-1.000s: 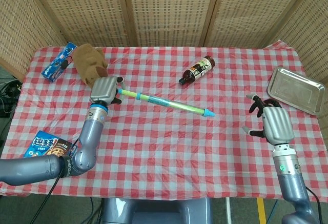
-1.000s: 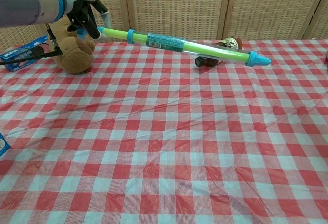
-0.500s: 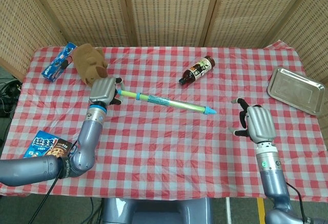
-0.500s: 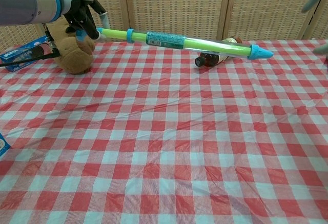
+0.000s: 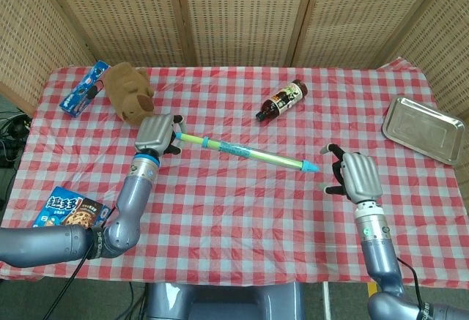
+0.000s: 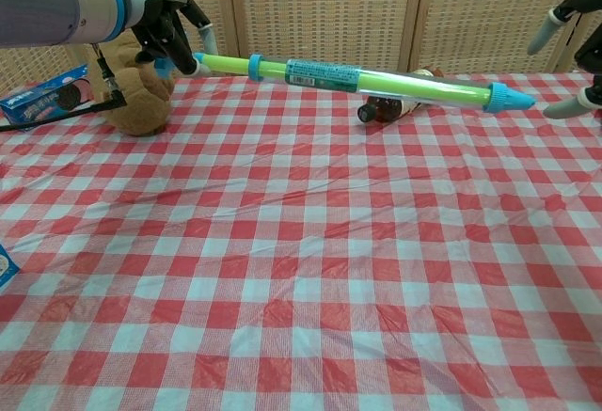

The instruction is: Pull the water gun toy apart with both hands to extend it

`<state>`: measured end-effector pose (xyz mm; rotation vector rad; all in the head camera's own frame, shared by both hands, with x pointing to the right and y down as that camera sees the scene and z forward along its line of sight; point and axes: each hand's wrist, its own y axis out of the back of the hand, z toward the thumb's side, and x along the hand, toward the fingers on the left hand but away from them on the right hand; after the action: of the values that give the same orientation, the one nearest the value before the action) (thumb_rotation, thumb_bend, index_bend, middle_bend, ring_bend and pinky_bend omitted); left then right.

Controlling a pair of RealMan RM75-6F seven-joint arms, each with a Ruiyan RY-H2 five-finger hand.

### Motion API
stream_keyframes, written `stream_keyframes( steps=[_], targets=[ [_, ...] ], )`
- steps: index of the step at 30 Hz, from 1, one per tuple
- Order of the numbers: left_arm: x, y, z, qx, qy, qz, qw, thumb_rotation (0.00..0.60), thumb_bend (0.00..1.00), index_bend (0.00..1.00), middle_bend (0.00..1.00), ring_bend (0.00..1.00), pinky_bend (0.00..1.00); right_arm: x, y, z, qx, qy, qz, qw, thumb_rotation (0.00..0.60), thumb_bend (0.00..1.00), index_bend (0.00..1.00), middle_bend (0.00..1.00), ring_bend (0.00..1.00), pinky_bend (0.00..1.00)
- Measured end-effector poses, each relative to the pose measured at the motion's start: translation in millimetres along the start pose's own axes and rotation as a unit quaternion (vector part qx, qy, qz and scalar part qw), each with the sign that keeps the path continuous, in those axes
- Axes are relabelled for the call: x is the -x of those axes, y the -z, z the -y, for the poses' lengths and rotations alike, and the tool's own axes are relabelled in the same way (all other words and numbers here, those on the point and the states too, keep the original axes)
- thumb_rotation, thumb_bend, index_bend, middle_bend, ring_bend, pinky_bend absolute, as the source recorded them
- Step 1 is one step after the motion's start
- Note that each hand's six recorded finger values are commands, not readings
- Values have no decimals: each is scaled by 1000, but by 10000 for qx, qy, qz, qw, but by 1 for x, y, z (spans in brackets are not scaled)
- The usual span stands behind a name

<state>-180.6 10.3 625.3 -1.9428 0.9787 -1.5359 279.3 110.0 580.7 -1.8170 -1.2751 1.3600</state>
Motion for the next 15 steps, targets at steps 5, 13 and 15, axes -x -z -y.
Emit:
stream_keyframes(
  steps=[5,13,15],
  targets=[
    [1,-5,2,-26,12,35,10000,600,644,894,963,889,788,-1,-5,4,43,-25,-72,10000,600,325,444,1000,984,511],
    [0,-13,3,73,26,87,9999,600,644,894,963,889,788,-3,-15,13,85,-123,-192,9997,600,326,450,1000,986,511],
    [0,-14,4,73,38,100,9999,600,644,894,963,889,788,-3,-17,15,84,-153,-215,9996,600,327,447,1000,986,511]
  ],
)
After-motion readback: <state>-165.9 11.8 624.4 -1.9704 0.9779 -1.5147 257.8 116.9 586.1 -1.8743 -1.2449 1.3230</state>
